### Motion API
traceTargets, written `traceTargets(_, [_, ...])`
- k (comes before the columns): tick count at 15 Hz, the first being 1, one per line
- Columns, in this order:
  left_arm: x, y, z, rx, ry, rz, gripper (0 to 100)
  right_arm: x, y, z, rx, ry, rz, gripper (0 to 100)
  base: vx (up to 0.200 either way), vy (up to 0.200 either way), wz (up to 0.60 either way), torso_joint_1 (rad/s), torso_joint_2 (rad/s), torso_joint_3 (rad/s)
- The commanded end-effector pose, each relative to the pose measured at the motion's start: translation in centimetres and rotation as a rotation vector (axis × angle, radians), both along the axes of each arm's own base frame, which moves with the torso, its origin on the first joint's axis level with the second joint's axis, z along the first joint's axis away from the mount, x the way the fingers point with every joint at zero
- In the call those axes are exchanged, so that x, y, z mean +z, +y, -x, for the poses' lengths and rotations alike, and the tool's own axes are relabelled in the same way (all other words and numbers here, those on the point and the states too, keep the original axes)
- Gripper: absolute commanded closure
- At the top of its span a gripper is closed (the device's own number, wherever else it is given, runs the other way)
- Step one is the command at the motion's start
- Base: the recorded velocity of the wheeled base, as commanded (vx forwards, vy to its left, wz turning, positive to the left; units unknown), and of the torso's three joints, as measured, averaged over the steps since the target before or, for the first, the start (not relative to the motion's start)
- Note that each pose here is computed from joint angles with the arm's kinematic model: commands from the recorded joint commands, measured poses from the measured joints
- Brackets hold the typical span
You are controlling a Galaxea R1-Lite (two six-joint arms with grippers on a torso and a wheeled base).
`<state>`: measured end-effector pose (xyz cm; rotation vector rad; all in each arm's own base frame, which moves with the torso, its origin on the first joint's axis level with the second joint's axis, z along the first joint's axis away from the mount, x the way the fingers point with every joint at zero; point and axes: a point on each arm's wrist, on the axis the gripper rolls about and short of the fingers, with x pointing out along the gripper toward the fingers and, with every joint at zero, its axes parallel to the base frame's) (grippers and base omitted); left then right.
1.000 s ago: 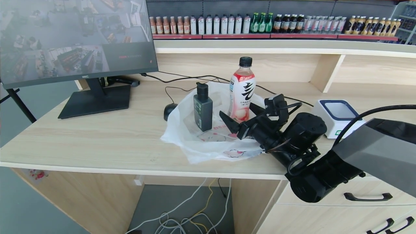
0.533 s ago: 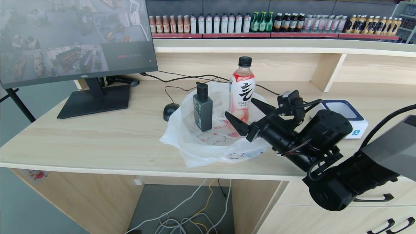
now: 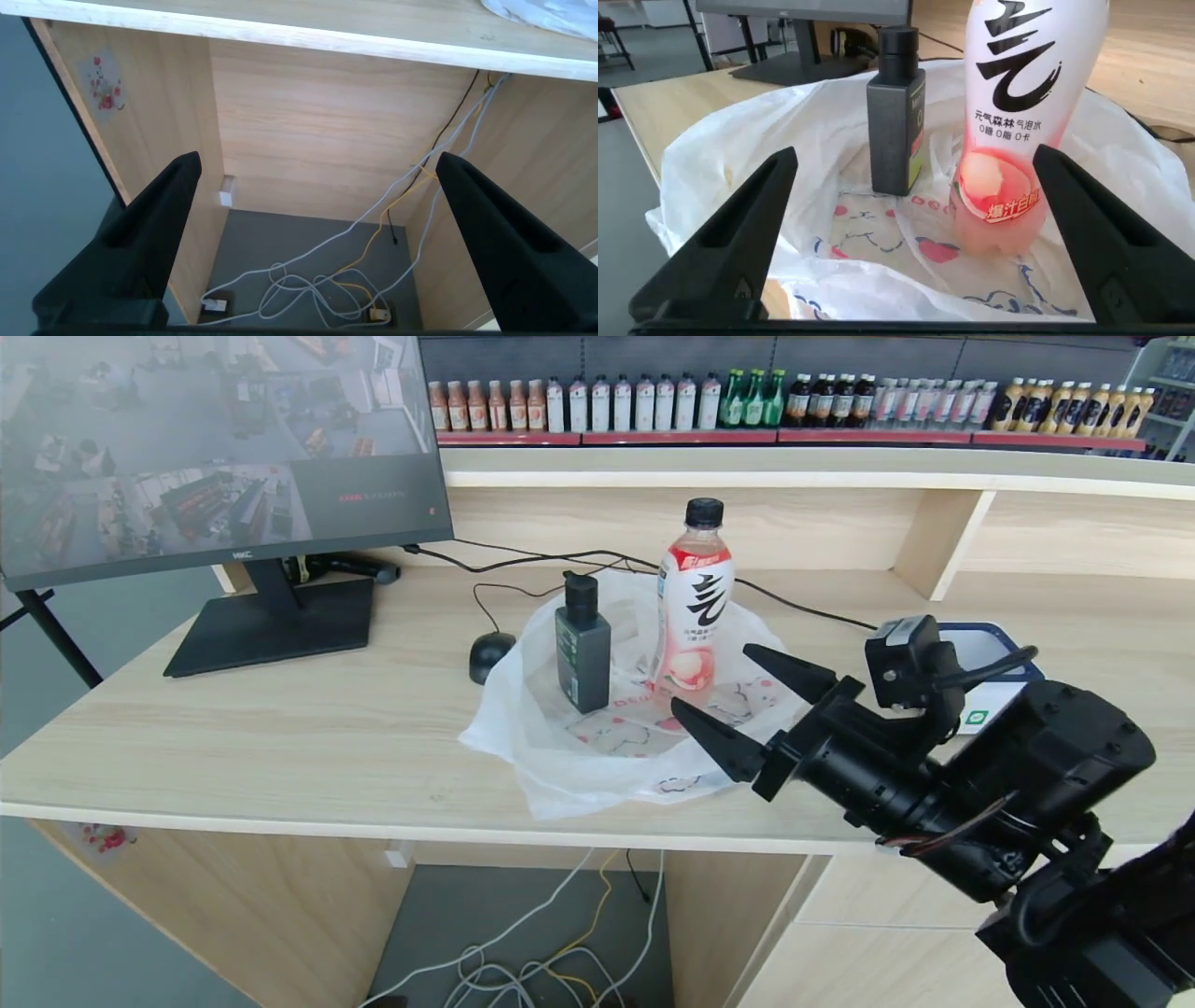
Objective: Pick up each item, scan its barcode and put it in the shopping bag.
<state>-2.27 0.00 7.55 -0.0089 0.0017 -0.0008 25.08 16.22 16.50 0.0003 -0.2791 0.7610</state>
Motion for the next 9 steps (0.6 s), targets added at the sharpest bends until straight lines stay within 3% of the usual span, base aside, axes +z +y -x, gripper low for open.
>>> traceTargets(1, [0.0, 0.0, 0.0, -0.001, 0.0, 0.0, 0, 0.9, -1.1, 1.8, 0.002, -0.011, -0.009, 0, 0.0, 0.0, 0.0, 0.0, 0.0, 0.0])
traceTargets(7, [0.0, 0.0, 0.0, -0.001, 0.0, 0.0, 0, 1.2, -2.6, 3.6, -0.01, -0.009, -0.011, 0, 0.0, 0.0, 0.0, 0.0, 0.0, 0.0])
traceTargets(9, [0.0, 0.0, 0.0, -0.001, 0.0, 0.0, 0, 1.2, -2.6, 3.6, -0.01, -0.009, -0.011, 0, -0.2, 0.0, 0.0, 0.005, 0.0, 0.005])
